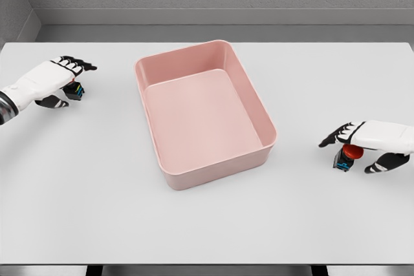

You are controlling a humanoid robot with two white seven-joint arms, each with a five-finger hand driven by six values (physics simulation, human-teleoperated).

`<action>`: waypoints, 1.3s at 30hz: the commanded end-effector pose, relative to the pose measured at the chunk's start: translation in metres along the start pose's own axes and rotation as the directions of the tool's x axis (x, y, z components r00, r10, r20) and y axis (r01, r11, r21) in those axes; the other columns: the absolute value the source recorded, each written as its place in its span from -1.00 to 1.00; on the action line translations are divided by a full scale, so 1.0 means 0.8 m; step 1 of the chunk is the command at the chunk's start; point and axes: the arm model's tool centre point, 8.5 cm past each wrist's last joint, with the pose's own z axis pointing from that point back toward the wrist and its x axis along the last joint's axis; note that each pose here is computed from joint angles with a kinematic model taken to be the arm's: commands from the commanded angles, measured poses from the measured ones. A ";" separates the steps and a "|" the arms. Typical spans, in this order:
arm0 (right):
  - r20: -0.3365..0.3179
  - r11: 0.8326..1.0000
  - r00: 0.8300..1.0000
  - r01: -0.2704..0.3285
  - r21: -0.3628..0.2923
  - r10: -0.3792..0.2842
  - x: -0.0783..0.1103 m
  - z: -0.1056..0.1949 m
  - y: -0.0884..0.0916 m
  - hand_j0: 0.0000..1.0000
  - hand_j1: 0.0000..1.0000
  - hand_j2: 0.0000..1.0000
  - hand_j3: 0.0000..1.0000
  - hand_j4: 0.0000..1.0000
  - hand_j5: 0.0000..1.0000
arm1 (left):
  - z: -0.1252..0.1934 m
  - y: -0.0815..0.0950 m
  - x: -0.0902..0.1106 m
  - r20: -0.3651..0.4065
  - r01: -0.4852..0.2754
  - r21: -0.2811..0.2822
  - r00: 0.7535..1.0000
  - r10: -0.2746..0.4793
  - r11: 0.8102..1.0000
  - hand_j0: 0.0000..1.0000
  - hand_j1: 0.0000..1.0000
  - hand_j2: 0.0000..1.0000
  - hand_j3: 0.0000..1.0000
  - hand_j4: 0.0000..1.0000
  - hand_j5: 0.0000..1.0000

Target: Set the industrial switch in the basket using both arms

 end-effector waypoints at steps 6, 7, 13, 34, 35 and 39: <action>0.004 1.000 1.000 -0.001 -0.001 0.001 0.001 -0.003 0.000 0.61 0.61 0.61 0.61 0.61 0.61 | 0.003 0.000 -0.004 -0.008 -0.008 0.002 1.000 0.008 1.000 -0.09 -0.09 -0.09 -0.09 -0.09 -0.09; 0.006 1.000 1.000 -0.001 0.000 0.001 0.002 -0.004 0.000 0.55 0.55 0.55 0.55 0.55 0.55 | 0.003 0.001 -0.004 -0.008 -0.007 0.004 1.000 0.007 1.000 -0.09 -0.09 -0.09 -0.09 -0.09 -0.09; 0.002 1.000 1.000 -0.010 0.007 0.010 0.001 -0.004 0.001 0.42 0.42 0.42 0.42 0.42 0.42 | 0.002 0.011 0.007 0.022 0.005 0.030 1.000 -0.006 1.000 -0.41 -0.41 -0.41 -0.41 -0.41 -0.41; 0.009 0.999 0.999 -0.040 -0.018 0.040 0.004 -0.007 -0.019 0.00 0.00 0.00 0.00 0.00 0.00 | 0.019 0.141 0.108 0.284 0.069 0.292 0.946 -0.156 0.954 -0.45 -0.45 -0.45 -0.45 -0.45 -0.45; 0.008 0.999 0.999 -0.044 -0.023 0.044 0.004 -0.006 -0.022 0.00 0.00 0.00 0.00 0.00 0.00 | 0.019 0.144 0.114 0.294 0.071 0.301 0.942 -0.163 0.951 -0.45 -0.45 -0.45 -0.45 -0.45 -0.45; 0.011 0.998 0.999 -0.050 -0.033 0.051 0.005 -0.006 -0.027 -0.03 -0.03 -0.03 -0.03 -0.03 -0.03 | 0.021 0.160 0.138 0.338 0.073 0.341 0.921 -0.195 0.937 -0.45 -0.45 -0.45 -0.45 -0.45 -0.45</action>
